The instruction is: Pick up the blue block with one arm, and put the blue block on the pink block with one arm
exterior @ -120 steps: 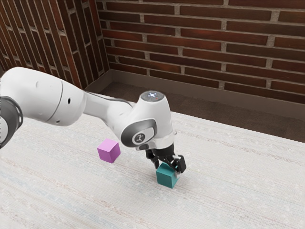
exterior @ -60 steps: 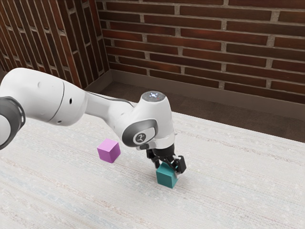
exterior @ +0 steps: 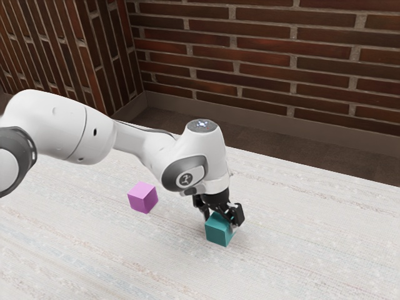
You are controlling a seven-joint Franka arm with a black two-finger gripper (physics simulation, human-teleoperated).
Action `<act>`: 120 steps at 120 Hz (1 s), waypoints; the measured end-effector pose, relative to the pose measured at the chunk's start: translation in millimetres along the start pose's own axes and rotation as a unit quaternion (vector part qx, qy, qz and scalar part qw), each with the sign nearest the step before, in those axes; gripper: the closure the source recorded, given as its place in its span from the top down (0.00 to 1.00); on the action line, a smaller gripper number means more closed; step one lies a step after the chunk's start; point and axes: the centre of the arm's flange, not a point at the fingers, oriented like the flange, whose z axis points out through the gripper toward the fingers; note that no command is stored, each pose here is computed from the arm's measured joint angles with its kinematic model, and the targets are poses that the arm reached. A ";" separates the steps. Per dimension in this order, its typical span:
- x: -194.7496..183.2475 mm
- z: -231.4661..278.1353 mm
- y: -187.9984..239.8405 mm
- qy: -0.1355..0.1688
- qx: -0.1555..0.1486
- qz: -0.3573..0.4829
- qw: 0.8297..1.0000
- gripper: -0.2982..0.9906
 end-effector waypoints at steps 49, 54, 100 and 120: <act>3.1 1.2 -0.6 0.006 0.000 -0.004 1.000 0.77; 3.5 1.0 -0.9 0.007 0.000 -0.005 1.000 0.77; 11.0 1.9 -1.6 0.014 -0.001 -0.008 1.000 0.77; 11.2 2.4 -1.6 0.015 -0.001 -0.009 1.000 0.77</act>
